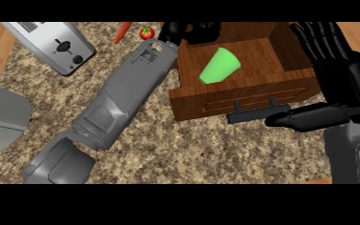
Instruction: Pick up the cup, place it into the drawer and close the drawer
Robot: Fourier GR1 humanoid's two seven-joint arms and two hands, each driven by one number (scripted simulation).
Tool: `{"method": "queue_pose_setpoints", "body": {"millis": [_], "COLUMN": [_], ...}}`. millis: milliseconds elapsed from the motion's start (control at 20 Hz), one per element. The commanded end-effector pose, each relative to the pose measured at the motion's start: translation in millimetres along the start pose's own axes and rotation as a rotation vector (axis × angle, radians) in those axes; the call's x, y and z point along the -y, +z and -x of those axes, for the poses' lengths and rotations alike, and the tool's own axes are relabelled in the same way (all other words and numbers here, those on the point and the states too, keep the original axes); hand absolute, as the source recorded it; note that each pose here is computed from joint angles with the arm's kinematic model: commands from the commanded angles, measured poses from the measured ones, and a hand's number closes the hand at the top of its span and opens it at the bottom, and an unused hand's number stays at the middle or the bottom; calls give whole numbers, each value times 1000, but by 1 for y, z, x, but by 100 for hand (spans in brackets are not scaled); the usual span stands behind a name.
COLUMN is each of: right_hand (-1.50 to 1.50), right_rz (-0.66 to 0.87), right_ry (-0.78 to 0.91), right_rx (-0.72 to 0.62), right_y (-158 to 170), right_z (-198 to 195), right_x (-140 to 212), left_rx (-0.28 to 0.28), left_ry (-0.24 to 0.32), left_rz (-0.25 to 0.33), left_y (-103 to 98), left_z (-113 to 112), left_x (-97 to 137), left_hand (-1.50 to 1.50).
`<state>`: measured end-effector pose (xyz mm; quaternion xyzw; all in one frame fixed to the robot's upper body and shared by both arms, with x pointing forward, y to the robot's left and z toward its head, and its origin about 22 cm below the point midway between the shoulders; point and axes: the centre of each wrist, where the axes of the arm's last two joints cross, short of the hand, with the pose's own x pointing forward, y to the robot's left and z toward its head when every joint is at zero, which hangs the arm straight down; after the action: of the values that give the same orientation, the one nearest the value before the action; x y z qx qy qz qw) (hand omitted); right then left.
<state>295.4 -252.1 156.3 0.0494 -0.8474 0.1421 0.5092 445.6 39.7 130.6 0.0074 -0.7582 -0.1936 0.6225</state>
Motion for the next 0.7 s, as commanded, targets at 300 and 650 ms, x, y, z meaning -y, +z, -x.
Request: {"method": "queue_pose_setpoints", "body": {"millis": [300, 650], "right_hand": [-150, 150], "right_rz": [-204, -547], "right_ry": [-146, -208], "right_rx": [46, -3], "right_y": [-16, -13], "right_z": [0, 0], "right_x": [-36, -58], "left_rx": [10, 174], "left_ry": [152, 328], "left_rz": [-30, -60], "left_y": [11, 5], "left_z": [19, -6], "left_x": [2, 4], "left_hand": [-150, -150]}}
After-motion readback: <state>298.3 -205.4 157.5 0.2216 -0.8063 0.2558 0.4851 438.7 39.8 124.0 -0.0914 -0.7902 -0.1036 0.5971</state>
